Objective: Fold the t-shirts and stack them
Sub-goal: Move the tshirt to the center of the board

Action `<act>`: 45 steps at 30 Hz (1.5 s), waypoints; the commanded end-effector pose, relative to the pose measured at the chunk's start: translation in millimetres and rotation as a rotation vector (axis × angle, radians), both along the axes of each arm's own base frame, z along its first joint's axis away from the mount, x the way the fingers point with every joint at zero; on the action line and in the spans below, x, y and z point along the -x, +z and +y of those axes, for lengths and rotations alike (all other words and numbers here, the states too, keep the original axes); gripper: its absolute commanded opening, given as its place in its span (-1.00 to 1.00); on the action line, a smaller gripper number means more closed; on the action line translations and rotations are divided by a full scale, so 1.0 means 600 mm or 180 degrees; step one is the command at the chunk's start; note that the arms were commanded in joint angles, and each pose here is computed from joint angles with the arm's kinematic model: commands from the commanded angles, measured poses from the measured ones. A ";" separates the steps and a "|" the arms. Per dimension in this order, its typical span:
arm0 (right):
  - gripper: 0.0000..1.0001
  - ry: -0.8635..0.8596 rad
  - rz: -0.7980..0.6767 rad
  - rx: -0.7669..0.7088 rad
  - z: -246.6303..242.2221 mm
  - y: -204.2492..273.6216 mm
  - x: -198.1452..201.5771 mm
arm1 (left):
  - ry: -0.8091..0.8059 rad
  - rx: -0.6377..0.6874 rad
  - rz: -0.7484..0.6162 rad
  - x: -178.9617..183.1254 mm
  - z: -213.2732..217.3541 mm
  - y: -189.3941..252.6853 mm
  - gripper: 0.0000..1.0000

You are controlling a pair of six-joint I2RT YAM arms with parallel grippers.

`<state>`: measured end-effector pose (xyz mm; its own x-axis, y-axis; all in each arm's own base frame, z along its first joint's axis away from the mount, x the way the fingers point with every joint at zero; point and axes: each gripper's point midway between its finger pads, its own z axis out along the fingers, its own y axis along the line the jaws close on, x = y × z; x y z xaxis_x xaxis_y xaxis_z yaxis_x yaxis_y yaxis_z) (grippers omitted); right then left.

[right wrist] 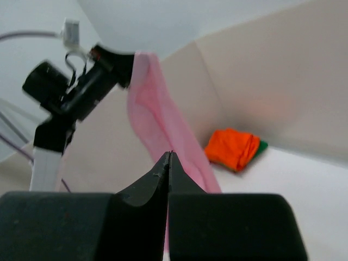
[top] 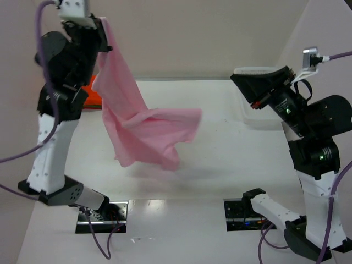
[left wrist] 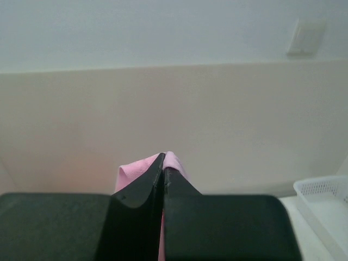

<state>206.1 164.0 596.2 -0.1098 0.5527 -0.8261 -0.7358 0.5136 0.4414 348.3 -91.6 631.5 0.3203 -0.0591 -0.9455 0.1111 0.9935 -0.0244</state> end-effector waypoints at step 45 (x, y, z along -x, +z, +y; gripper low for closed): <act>0.74 -0.0901 0.0791 0.0712 0.099 -0.308 -0.328 | -0.2570 0.0037 0.1941 -0.201 -0.434 -0.382 -1.00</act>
<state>395.6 216.4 355.7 -0.3401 0.3579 -0.8696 -0.3760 0.7958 0.4746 477.9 -347.3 388.0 -0.3659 -0.0335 -0.9300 0.6792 0.6735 -0.2915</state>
